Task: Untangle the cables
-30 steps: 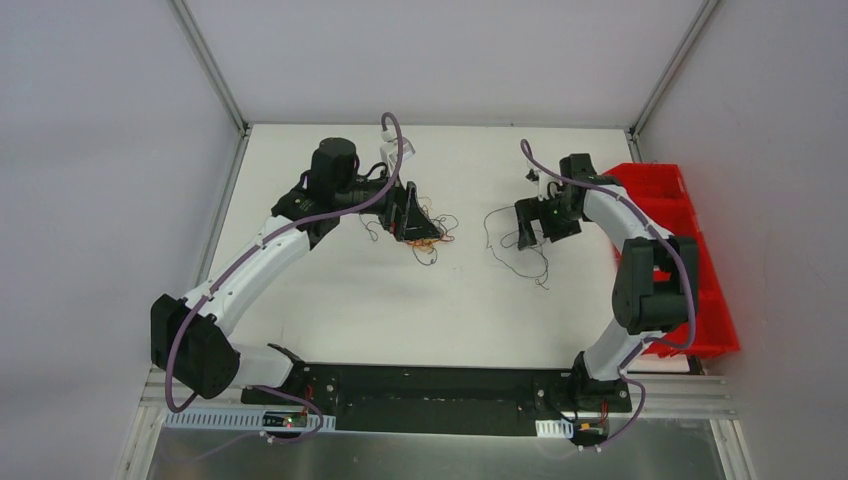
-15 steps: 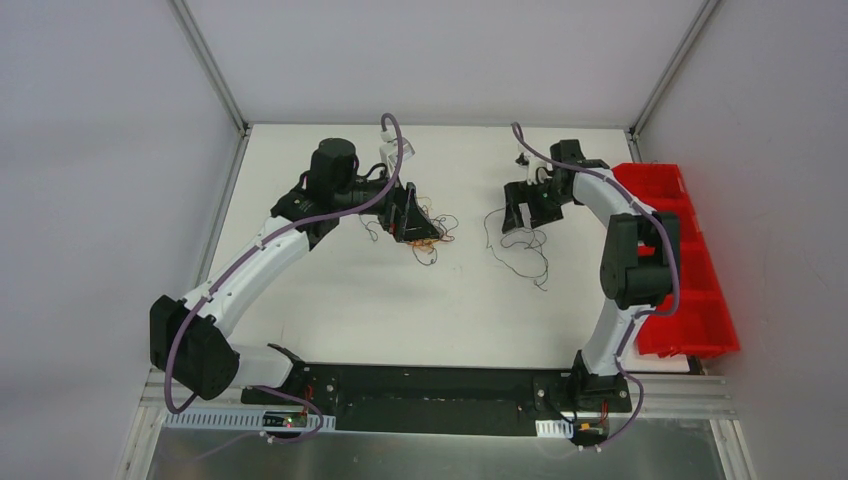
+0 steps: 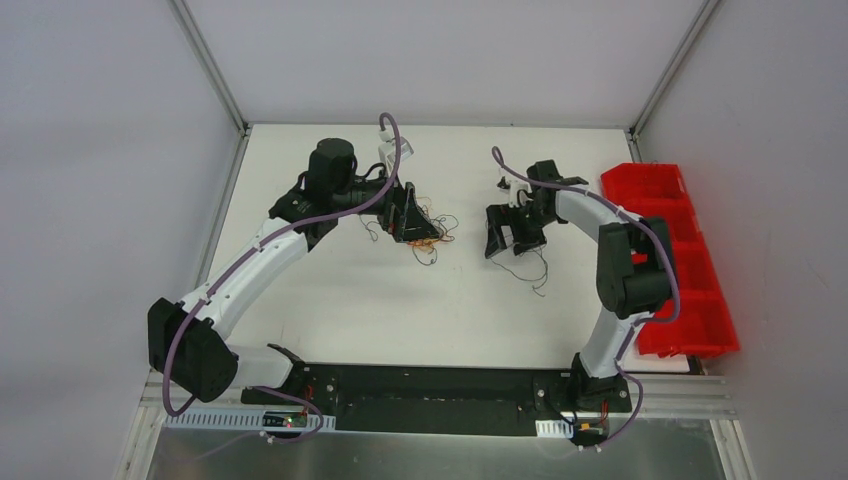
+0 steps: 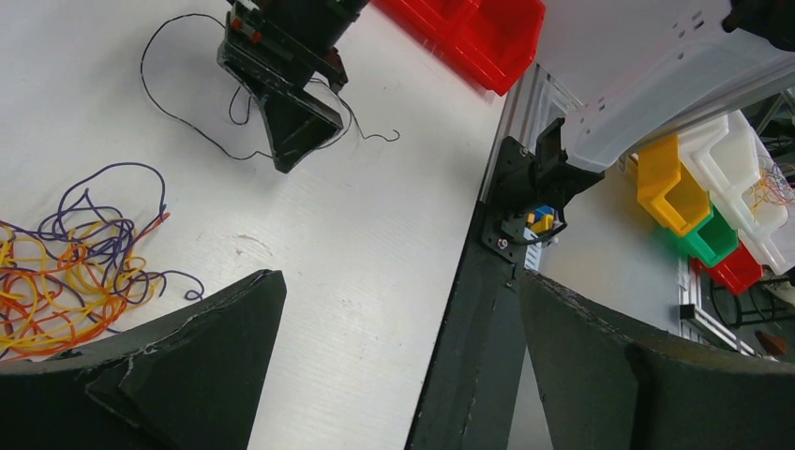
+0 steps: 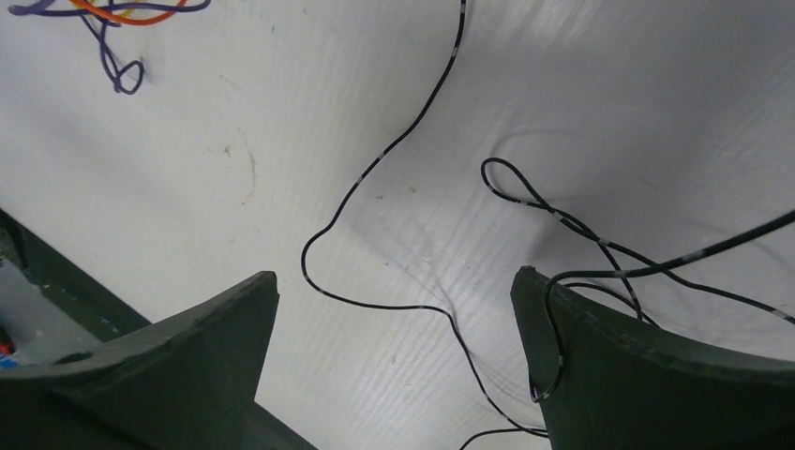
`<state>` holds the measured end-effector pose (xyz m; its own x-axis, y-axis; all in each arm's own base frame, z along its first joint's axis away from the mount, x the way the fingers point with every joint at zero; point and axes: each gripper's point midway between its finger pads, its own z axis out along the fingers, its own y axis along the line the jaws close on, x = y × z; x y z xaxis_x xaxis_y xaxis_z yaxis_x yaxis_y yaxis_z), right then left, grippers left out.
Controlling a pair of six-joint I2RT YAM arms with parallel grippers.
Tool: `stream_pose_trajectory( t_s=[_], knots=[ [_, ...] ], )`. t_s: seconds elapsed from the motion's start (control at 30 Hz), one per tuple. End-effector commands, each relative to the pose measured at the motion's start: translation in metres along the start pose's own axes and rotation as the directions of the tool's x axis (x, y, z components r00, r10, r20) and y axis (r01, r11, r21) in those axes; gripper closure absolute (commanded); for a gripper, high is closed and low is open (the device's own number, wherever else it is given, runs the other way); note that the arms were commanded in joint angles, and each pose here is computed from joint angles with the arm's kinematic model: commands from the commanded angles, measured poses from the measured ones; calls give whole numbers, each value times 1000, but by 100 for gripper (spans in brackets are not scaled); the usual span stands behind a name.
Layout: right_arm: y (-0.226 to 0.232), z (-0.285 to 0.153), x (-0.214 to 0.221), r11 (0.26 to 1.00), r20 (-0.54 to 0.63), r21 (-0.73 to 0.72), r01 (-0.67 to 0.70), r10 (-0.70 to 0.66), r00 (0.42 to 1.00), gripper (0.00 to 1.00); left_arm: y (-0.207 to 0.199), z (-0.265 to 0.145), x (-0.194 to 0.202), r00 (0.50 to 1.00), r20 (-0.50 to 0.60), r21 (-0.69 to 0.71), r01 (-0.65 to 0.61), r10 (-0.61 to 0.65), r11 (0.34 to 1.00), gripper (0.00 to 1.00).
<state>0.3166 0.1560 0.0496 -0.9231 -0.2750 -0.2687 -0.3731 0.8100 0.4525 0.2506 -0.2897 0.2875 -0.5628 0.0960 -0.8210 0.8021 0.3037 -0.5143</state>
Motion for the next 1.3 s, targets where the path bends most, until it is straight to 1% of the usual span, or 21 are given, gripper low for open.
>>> stream_pose_trajectory(
  t_s=[0.0,0.13,0.17,0.27,0.37,0.43,0.5,0.6,0.7,0.73,0.93,1.07,1.13,1.2,1.27],
  knots=[
    [5,-7,-8,987,75,130,95,-105,992,1,-8,-6,-2,1000,15,13,6,-7,1000,1],
    [-14,4,-6,936,38,312,163,-184,982,1,-8,-6,-3,1000,17,13,7,-7,1000,1],
    [-17,6,-5,924,21,339,179,-198,980,1,-8,-6,-3,1000,18,14,6,-7,1000,1],
    [-11,9,-3,929,0,311,201,-211,977,1,-9,-6,-3,1000,16,15,8,-8,1000,1],
    [-7,9,-6,926,18,302,227,-244,970,1,-8,-6,0,1000,14,14,12,-13,1000,1],
    [-10,7,-12,911,42,331,245,-273,961,1,-7,-6,2,1000,10,13,17,-17,1000,1],
    [-16,4,-23,888,72,386,251,-300,951,6,-6,-5,2,1000,9,10,17,-18,1000,1],
    [-25,2,-33,863,77,439,251,-315,946,13,-4,-5,3,1000,8,6,14,-14,1000,1],
    [-34,2,-40,842,65,480,247,-314,947,15,-3,-4,2,1000,9,1,11,-11,1000,1],
    [-35,4,-42,842,61,478,250,-316,947,15,-2,-4,2,1000,10,0,9,-9,1000,1],
    [-38,16,-51,846,52,469,252,-311,949,24,-2,-5,2,1000,11,-5,0,0,1000,1],
    [-46,19,-53,835,46,487,256,-317,947,25,-2,-6,4,1000,9,-6,-1,1,1000,1],
    [-48,24,-48,845,21,468,257,-302,953,26,-1,-6,4,1000,11,-11,1,-1,1000,1],
    [-43,32,-39,895,-7,378,237,-253,967,33,-1,-6,3,1000,14,-15,-1,1,1000,1],
    [-42,37,-34,939,-27,298,173,-173,985,45,-1,-6,2,1000,15,-16,0,0,1000,1]
  ],
)
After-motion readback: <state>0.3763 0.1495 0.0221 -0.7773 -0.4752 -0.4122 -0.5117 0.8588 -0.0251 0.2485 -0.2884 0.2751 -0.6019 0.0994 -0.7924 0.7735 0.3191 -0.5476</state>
